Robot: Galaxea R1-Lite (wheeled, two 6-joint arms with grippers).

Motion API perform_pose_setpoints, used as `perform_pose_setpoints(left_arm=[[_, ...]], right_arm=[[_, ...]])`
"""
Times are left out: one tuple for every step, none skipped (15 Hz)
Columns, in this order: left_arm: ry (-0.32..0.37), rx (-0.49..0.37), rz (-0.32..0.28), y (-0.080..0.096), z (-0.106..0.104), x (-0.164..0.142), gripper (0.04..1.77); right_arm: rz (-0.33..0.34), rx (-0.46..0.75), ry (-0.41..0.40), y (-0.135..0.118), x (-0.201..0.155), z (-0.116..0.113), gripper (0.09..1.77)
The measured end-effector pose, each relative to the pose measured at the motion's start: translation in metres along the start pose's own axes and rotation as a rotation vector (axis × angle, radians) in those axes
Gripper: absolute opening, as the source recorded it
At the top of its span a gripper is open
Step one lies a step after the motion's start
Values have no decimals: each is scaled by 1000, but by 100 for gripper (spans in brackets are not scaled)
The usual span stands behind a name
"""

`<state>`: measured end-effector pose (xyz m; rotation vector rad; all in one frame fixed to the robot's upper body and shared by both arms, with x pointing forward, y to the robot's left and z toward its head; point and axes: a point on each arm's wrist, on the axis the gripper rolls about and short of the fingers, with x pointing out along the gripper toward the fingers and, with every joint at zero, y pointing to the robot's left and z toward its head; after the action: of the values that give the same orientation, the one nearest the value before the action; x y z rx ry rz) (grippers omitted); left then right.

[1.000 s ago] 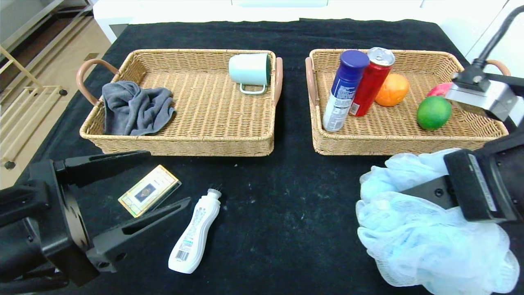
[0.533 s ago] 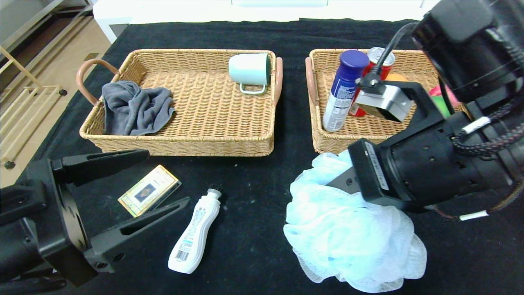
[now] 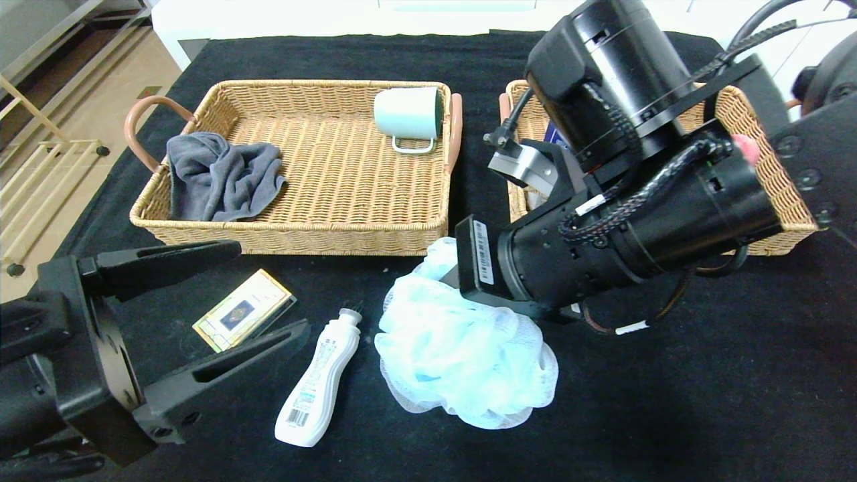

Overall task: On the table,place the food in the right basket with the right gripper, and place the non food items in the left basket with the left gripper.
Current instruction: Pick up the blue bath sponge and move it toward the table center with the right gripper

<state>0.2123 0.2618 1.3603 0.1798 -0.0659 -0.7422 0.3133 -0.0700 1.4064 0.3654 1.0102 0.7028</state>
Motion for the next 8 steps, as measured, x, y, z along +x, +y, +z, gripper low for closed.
perform_pose_setpoints(left_arm=[[-1, 1, 0, 0, 0, 0, 172], [-2, 2, 0, 0, 0, 0, 172], [-3, 2, 1, 0, 1, -1, 172], [-3, 2, 1, 0, 1, -1, 172], [-4, 2, 0, 0, 1, -1, 172], [-3, 2, 0, 0, 0, -1, 172], [-3, 2, 0, 0, 0, -1, 172], [-3, 2, 0, 0, 1, -1, 172]], right_arm=[[-3, 1, -9, 2, 8, 0, 69], [-5, -4, -22, 4, 17, 0, 69], [-9, -5, -19, 5, 24, 0, 69], [-15, -5, -14, 5, 31, 0, 69], [-21, -5, -7, 4, 36, -1, 69], [-26, -5, -3, 3, 39, -1, 69], [-31, -4, -5, 3, 42, -1, 68], [-36, -5, -13, 3, 44, -1, 68]])
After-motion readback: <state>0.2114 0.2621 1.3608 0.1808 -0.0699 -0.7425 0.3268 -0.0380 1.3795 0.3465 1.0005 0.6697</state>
